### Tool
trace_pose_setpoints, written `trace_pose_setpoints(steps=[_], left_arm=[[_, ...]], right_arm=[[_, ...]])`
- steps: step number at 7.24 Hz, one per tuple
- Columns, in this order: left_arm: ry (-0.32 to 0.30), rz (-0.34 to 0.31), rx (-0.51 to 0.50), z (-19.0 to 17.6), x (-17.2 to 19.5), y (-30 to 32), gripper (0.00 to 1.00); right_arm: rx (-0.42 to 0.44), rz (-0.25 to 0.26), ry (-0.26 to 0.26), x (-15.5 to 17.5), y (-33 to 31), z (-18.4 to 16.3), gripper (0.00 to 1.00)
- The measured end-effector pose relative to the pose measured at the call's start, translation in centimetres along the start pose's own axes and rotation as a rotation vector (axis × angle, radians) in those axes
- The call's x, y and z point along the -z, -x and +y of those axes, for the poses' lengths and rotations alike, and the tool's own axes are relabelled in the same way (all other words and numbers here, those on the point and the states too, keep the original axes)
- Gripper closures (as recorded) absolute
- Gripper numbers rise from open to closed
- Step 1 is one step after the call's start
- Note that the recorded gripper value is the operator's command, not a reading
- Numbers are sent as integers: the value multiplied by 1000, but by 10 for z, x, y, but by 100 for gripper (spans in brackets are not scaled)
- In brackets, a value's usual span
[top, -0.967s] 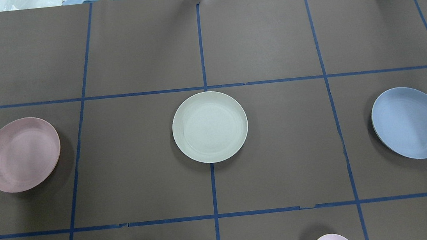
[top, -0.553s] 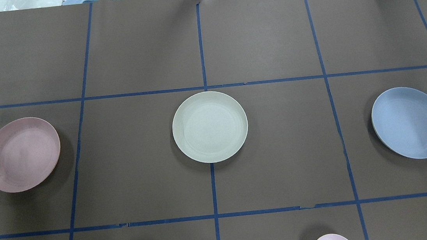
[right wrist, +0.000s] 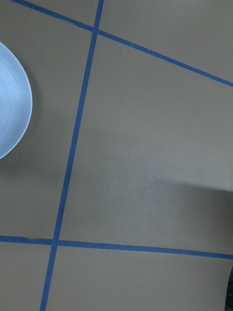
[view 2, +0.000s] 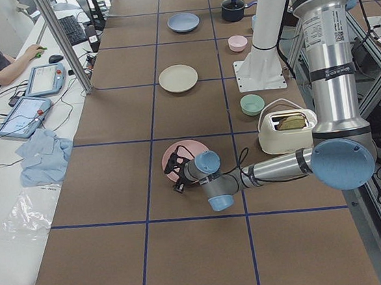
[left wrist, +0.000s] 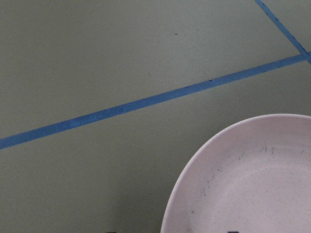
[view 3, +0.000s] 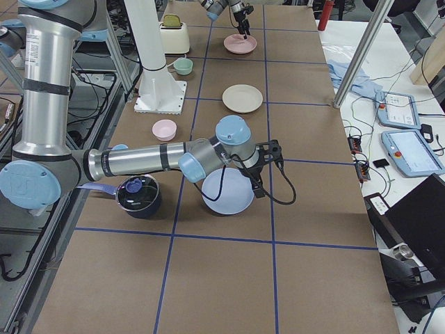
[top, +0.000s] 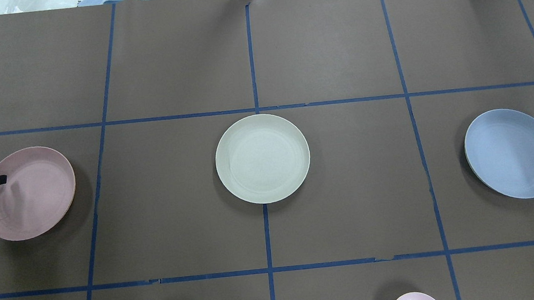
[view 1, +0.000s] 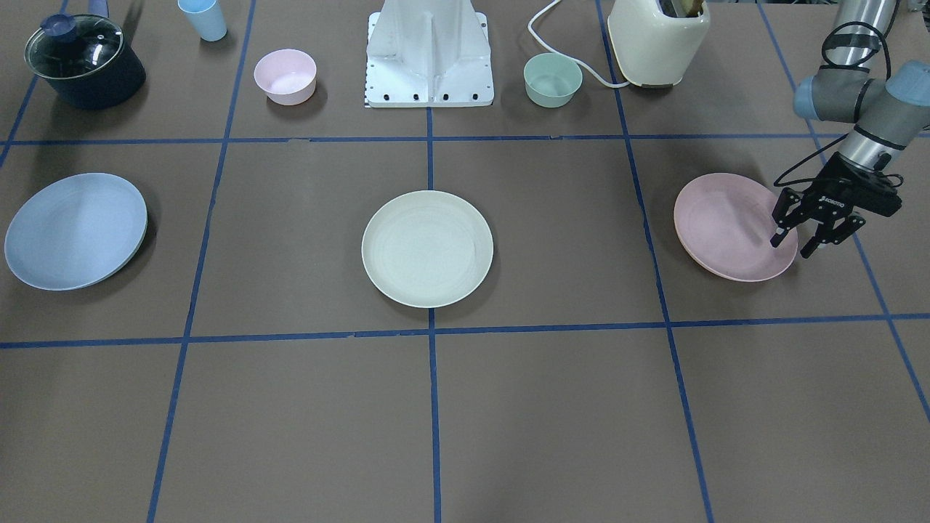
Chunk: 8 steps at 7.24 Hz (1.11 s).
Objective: Stack three plates with pink and blue
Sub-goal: 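Grasp the pink plate's rim with the left gripper and lift it, then carry the pink plate over the cream plate with the left gripper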
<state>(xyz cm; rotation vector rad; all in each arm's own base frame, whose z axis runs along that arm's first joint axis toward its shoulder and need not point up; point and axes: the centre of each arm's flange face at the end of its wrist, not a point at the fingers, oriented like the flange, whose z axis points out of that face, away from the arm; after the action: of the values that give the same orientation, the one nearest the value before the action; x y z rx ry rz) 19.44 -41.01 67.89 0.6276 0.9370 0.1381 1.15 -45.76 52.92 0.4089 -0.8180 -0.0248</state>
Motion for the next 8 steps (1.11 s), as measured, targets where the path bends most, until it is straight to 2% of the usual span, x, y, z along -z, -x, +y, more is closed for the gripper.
trace_pose_setpoints(steps=[2,4,6,8], left_arm=[[-1,18,-7,-3,4,-6,100],[14,96,-11,-13,25,-20,100],[6,151,18,-51,58,-18,100],[0,164,39,-117,76,-58,100]], right_arm=[[-1,0,0,0,0,0,0],[-2,1,1,0,0,0,0],[-3,0,2,-1,0,0,0],[-4,1,2,-1,0,0,0]])
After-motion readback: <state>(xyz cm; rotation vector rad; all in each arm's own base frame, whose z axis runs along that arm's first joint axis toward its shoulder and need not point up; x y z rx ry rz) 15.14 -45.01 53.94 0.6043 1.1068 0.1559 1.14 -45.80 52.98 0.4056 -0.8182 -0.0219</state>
